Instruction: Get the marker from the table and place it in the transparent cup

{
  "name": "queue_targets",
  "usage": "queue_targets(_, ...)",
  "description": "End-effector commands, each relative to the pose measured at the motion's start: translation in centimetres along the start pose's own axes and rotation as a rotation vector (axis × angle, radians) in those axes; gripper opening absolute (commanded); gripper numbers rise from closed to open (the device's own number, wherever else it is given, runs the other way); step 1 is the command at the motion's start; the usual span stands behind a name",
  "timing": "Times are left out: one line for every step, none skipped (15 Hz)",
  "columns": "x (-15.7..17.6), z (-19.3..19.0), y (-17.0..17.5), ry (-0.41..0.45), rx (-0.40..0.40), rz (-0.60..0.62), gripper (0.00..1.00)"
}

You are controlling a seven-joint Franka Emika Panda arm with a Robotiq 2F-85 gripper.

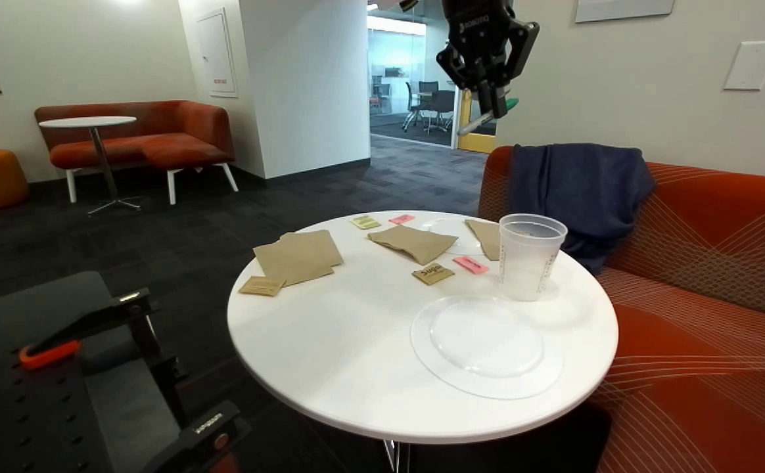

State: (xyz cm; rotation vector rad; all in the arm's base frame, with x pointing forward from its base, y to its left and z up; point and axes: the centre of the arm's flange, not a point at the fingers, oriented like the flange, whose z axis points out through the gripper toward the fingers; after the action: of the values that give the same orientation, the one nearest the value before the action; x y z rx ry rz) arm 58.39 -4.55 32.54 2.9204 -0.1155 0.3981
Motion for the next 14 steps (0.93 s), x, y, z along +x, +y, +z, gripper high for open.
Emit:
queue_targets(-1.6, 0.7, -0.7, 0.059, -0.088, 0.093, 0.04)
queue_targets(-1.8, 1.0, -0.6, 0.073, -0.118, 0.120, 0.04)
queue_targets(-1.9, 1.1, -0.6, 0.080, -0.153, 0.151, 0.04)
queue_targets(-2.1, 1.0, -0.5, 0.085, -0.185, 0.178, 0.04)
queue_targets(-2.2, 1.3, -0.5, 0.104, -0.217, 0.202, 0.04)
queue_targets(-2.2, 1.2, -0.5, 0.121, -0.248, 0.221, 0.04)
queue_targets(-2.4, 1.3, -0.6, 0.136, -0.276, 0.235, 0.04)
queue_targets(-2.6, 1.4, -0.7, 0.153, -0.304, 0.250, 0.04)
queue_targets(-2.8, 1.7, -0.8, 0.171, -0.332, 0.264, 0.04)
queue_targets(-3.0, 1.8, -1.1, 0.186, -0.357, 0.273, 0.04)
queue_targets(-3.1, 2.0, -1.4, 0.201, -0.382, 0.284, 0.04)
queue_targets(-3.2, 2.2, -1.7, 0.215, -0.407, 0.293, 0.04)
queue_targets(-3.3, 2.4, -2.0, 0.230, -0.431, 0.302, 0.04)
queue_targets(-3.6, 2.5, -2.2, 0.243, -0.454, 0.310, 0.04)
